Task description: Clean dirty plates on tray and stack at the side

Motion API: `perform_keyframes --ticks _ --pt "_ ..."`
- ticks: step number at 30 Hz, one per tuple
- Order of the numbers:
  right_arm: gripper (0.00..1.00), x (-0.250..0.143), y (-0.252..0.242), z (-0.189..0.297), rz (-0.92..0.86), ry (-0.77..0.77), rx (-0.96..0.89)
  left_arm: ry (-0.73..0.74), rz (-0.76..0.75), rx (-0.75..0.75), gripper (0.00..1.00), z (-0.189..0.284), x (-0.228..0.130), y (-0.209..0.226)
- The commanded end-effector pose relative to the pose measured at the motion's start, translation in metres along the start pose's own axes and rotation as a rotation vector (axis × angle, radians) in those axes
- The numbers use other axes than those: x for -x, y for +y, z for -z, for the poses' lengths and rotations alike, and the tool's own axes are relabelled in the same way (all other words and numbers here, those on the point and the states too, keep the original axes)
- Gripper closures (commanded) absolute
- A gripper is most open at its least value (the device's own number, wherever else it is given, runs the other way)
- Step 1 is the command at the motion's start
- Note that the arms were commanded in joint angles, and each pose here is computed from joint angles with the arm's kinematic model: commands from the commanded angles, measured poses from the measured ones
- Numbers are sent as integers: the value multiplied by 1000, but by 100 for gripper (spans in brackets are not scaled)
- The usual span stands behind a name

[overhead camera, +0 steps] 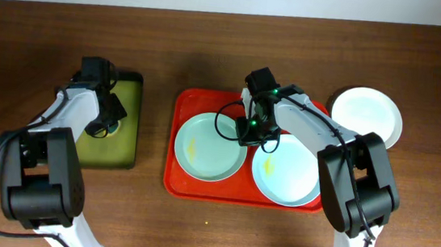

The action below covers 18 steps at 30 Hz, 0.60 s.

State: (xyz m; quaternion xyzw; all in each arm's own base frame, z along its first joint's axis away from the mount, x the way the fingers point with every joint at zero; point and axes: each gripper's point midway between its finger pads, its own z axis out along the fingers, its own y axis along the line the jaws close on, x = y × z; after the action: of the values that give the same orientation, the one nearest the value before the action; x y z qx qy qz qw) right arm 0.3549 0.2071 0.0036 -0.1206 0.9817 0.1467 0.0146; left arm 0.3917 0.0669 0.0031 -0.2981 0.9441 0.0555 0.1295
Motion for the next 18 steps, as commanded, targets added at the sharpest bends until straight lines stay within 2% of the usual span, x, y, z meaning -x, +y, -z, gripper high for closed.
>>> perform_keyframes --ticks 1,7,10,13,16,17,18 --pt "96 -23 -9 -29 0 86 -44 65 -29 7 100 -21 -15 0" --pt "96 -22 -9 -29 -15 80 -44 -34 -56 -47 100 38 17 -7" --pt "96 -21 -9 -29 -28 76 -45 -110 -47 -223 100 92 32 -30" --pt "96 -20 -9 -29 -31 72 -48 -120 -54 -312 100 122 28 -38" --pt "95 -20 -9 -29 -30 71 -47 -42 -68 -399 100 133 9 -48" --pt "91 -20 -9 -29 -30 72 -47 -5 -75 -423 100 134 0 -52" --pt "75 -20 -9 -29 -31 72 -47 37 -86 -436 100 134 -11 -56"
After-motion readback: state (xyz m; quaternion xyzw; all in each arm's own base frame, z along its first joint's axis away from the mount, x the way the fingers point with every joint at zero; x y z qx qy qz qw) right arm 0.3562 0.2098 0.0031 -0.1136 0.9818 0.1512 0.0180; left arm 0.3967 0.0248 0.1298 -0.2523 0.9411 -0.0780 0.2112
